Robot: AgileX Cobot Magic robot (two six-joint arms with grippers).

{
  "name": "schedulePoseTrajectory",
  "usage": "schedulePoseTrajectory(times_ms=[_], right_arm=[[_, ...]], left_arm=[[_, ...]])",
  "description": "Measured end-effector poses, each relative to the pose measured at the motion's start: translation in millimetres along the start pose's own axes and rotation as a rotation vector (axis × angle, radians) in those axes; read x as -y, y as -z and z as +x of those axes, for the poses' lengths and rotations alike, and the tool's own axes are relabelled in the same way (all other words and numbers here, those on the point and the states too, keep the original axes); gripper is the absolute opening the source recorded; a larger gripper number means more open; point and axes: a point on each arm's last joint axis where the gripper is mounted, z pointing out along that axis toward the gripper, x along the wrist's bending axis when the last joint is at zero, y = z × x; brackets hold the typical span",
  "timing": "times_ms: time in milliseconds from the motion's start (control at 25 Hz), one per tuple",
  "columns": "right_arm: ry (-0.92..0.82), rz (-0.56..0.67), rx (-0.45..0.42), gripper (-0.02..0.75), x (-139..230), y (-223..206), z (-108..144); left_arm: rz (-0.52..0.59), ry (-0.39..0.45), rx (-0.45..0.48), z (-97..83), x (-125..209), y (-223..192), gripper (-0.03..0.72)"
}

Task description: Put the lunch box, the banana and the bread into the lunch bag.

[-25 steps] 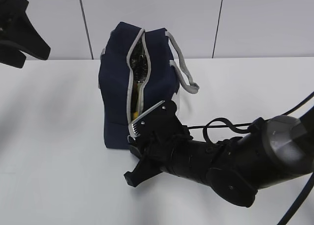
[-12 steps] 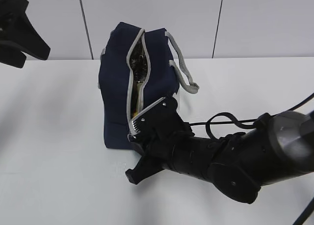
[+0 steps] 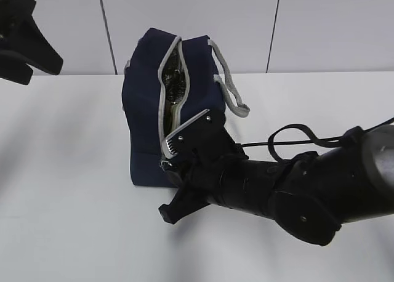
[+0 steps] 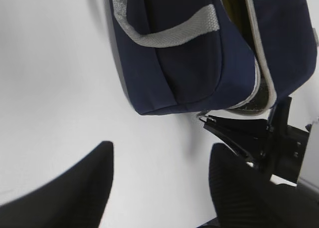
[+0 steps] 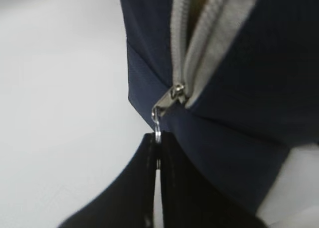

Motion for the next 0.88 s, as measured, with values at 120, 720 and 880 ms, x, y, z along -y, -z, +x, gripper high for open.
schedulePoseTrajectory(times_ms=[120,720,880], right_arm=[[0.027,-0.008,-0.009,-0.016,-5.9,6.2,0.4],[0.177,-0.065,-0.008,-0.016,-42.9,46.2,-8.7],[0.183,-0.088,0.014,-0.016,-55.5,49.6,-15.2]], left_arm=[[0.000,0.000,0.000,0.0,0.0,0.0,0.424],[-0.001,0.004,0.007,-0.6,-0.1,0.0,0.424],[-0.001,0.004,0.007,-0.7,-0.1,0.0,0.424]])
